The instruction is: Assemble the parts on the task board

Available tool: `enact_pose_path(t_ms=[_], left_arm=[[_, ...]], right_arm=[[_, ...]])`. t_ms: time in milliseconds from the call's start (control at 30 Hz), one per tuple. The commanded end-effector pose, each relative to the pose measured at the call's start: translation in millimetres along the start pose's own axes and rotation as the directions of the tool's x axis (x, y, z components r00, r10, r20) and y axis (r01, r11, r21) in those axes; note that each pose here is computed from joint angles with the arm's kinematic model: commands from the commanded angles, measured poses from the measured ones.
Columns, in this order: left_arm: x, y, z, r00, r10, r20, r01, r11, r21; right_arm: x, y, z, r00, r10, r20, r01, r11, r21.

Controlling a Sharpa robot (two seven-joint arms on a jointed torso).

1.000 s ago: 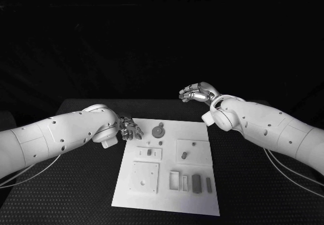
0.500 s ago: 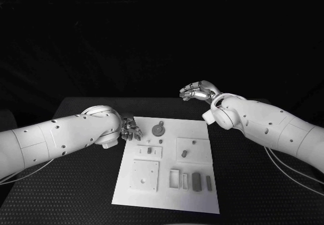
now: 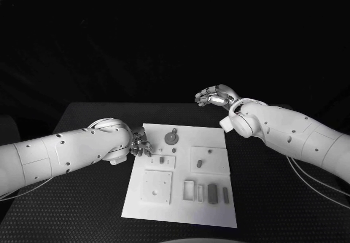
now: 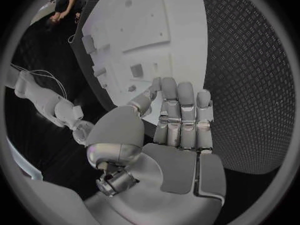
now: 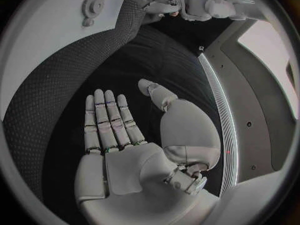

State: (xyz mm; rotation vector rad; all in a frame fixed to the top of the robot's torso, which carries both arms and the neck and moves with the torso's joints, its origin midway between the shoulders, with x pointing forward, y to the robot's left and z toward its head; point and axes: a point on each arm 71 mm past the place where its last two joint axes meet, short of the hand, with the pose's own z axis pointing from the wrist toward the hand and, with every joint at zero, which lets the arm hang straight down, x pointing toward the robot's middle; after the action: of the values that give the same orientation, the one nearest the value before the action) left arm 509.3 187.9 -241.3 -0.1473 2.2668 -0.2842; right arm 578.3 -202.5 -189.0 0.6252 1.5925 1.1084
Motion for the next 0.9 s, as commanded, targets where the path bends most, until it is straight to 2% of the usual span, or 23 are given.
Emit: enact_pose_path(t_ms=[33, 367, 900], left_arm=[[2.4, -2.2, -0.2, 1.000, 0.014, 0.002, -0.014, 1.000, -0.004], [11.5, -6.4, -0.8, 0.999, 0.031, -0.010, -0.031, 0.999, 0.007], [16.3, -9.6, -1.2, 0.999, 0.046, -0.015, -0.045, 0.999, 0.020]], right_arm=[[1.5, 0.8, -0.1, 1.000, 0.005, -0.014, -0.006, 1.000, -0.007], [1.1, 0.6, -0.3, 1.000, 0.005, -0.013, -0.005, 1.000, -0.006], [1.4, 0.7, -0.2, 1.000, 0.005, -0.014, -0.006, 1.000, -0.007]])
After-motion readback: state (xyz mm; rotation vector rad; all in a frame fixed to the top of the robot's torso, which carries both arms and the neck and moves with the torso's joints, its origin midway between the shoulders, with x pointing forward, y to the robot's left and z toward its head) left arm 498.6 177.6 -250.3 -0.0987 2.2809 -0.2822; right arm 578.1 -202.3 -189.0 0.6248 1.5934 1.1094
